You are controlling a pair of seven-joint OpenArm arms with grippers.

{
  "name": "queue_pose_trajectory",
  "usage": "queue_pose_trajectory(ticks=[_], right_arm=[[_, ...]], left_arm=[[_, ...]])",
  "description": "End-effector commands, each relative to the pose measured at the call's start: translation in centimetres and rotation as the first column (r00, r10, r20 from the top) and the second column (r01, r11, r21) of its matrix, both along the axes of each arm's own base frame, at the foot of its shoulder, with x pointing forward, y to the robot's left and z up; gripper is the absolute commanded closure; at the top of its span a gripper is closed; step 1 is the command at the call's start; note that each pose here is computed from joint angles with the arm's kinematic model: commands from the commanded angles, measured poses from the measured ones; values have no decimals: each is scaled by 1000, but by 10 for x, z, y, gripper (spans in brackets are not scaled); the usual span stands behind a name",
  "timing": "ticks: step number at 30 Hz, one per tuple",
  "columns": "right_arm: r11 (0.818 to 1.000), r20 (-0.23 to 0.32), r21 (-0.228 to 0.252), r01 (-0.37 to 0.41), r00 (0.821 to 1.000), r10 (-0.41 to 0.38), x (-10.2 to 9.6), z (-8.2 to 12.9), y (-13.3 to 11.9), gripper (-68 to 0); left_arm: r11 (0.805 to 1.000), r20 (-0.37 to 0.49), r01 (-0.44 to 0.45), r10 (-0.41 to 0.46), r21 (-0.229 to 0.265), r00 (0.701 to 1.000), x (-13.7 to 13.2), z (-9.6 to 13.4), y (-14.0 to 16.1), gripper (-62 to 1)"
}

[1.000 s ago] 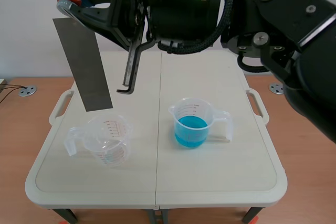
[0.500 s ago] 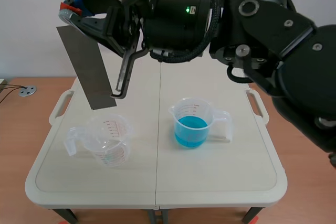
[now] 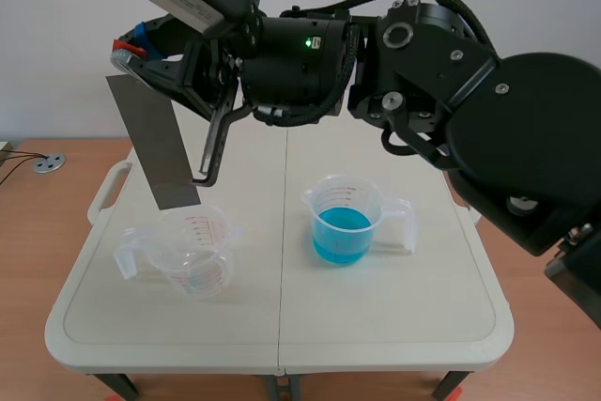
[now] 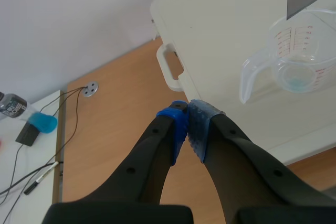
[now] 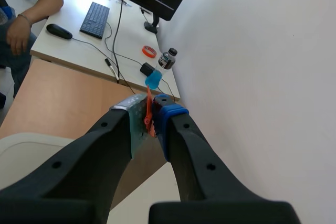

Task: Hold the metal plate by the orange handle, dip it into the blue solution, take it out and point at it, then put the plate back in the beaker on the left.
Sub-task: 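Put the plate into the left beaker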

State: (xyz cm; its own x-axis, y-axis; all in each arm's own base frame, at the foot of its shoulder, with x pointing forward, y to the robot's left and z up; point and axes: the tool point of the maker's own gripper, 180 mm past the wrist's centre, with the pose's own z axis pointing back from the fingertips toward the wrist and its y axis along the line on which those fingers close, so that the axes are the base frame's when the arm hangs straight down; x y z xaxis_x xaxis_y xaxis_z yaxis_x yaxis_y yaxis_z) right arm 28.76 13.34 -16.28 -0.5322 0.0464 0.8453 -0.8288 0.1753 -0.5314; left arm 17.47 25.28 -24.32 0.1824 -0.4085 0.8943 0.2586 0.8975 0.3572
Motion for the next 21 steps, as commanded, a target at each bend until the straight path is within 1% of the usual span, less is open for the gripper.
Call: queue_pose_trajectory(ticks=[1,10,21], right_arm=[[999,25,48,-17,1000,15,0,17,4,-13],[999,-10,28,-22,1000,22,0,3,7,-13],[1000,-57,11,-4,998,4,7,-13,8,-13]], left_arm=[[1000,20,0,0,-6,1000,2,5,-1,-31],[1000,20,0,0,-6,1000,2,5,-1,-31],[1000,20,0,0,-6,1000,2,5,-1,-31]])
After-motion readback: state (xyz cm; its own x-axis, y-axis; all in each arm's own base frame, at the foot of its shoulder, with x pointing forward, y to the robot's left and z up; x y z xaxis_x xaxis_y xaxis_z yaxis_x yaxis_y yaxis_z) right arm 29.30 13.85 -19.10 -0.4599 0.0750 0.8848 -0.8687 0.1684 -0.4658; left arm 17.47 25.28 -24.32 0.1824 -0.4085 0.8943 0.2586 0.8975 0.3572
